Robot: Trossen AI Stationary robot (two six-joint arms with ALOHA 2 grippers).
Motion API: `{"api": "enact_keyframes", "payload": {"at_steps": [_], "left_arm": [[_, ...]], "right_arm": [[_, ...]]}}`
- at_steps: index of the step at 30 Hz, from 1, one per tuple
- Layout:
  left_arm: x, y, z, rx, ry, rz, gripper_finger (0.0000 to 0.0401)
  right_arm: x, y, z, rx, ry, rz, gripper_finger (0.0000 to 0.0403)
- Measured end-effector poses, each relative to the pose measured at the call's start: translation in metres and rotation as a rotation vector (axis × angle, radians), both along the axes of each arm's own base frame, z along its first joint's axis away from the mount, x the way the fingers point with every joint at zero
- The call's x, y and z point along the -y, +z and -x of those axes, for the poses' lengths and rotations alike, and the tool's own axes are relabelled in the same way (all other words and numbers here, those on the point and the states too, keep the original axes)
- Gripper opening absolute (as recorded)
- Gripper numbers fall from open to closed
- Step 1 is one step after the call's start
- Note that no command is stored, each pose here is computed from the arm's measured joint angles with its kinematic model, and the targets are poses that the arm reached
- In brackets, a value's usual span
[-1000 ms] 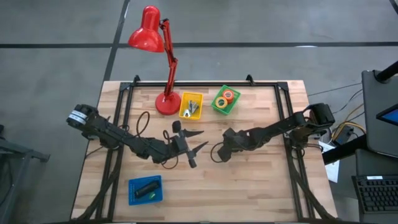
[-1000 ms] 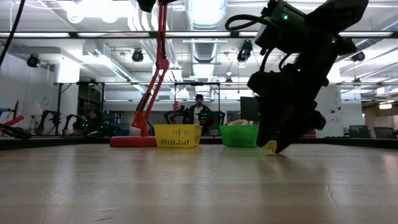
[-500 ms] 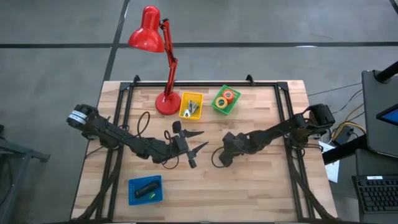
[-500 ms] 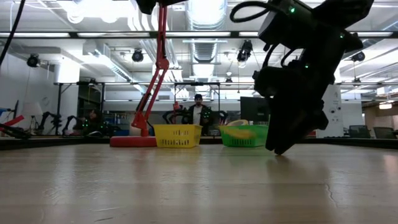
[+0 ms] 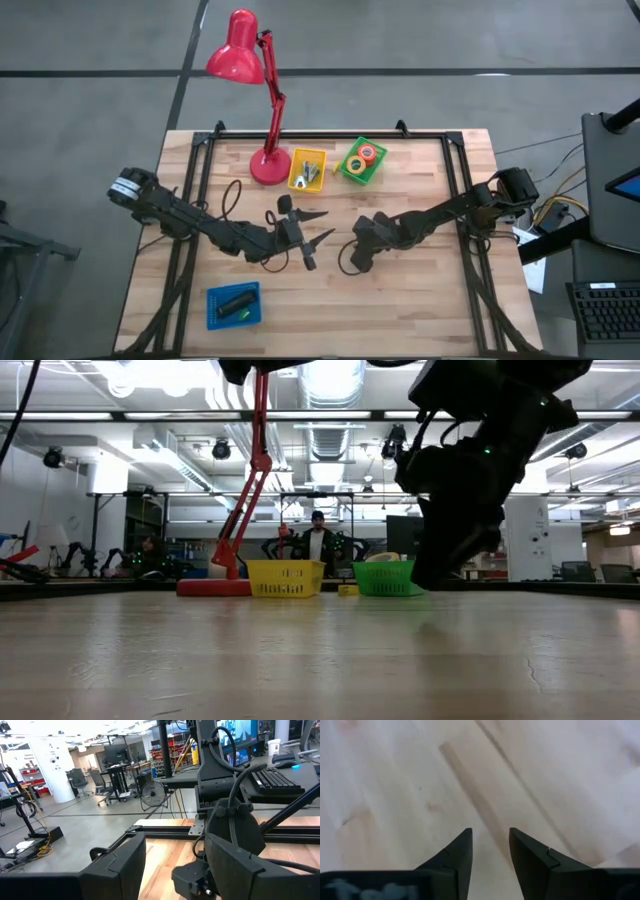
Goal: Pick and place Stapler, Stapler remover, tape
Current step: Put the small yellow stapler into the blue bin
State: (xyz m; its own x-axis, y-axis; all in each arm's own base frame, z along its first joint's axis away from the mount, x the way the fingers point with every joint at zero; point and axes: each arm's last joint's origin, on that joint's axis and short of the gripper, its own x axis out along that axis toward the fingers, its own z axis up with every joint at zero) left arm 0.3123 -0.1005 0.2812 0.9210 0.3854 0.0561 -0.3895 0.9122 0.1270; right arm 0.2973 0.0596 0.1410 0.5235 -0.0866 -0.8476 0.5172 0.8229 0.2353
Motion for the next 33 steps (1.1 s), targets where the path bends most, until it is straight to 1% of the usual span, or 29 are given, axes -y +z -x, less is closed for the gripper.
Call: {"api": "enact_keyframes", "payload": {"at_steps": [3, 6, 9, 12, 14, 16, 18, 24, 27, 31, 33], "left_arm": [[0.000, 0.000, 0.000, -0.003, 0.000, -0.001, 0.0207], [0.000, 0.000, 0.000, -0.003, 0.000, 0.000, 0.0207], [0.000, -0.001, 0.000, -0.009, 0.000, -0.002, 0.0207], [0.000, -0.002, 0.000, -0.016, 0.000, -0.005, 0.0207], [0.000, -0.002, 0.000, -0.018, 0.000, -0.005, 0.0207], [0.000, -0.003, 0.000, -0.025, 0.000, -0.008, 0.0207], [0.000, -0.004, 0.000, -0.039, 0.000, -0.013, 0.0207], [0.000, -0.005, 0.000, -0.052, 0.000, -0.019, 0.0207], [0.000, -0.005, 0.000, -0.052, 0.001, -0.021, 0.0207], [0.000, -0.002, 0.001, -0.044, 0.001, -0.017, 0.0207], [-0.001, 0.000, 0.002, -0.036, 0.000, -0.011, 0.0207]], "right_arm": [[0.004, 0.007, -0.005, 0.027, 0.016, 0.064, 0.0118], [0.013, 0.020, -0.010, 0.064, 0.031, 0.093, 0.0112], [0.027, 0.036, -0.015, 0.106, 0.022, 0.187, 0.0108], [0.051, 0.055, -0.020, 0.140, -0.001, 0.270, 0.0102], [0.071, 0.064, -0.022, 0.135, 0.007, 0.289, 0.0096], [0.089, 0.067, -0.025, 0.122, 0.027, 0.311, 0.0086], [0.107, 0.068, -0.027, 0.103, 0.080, 0.350, 0.0073], [0.153, 0.077, -0.035, 0.077, 0.138, 0.459, 0.0017], [0.171, 0.075, -0.042, 0.068, 0.154, 0.453, 0.0009], [0.195, 0.063, -0.052, 0.080, 0.203, 0.370, 0.0008], [0.207, 0.057, -0.056, 0.067, 0.194, 0.353, 0.0008]]}}
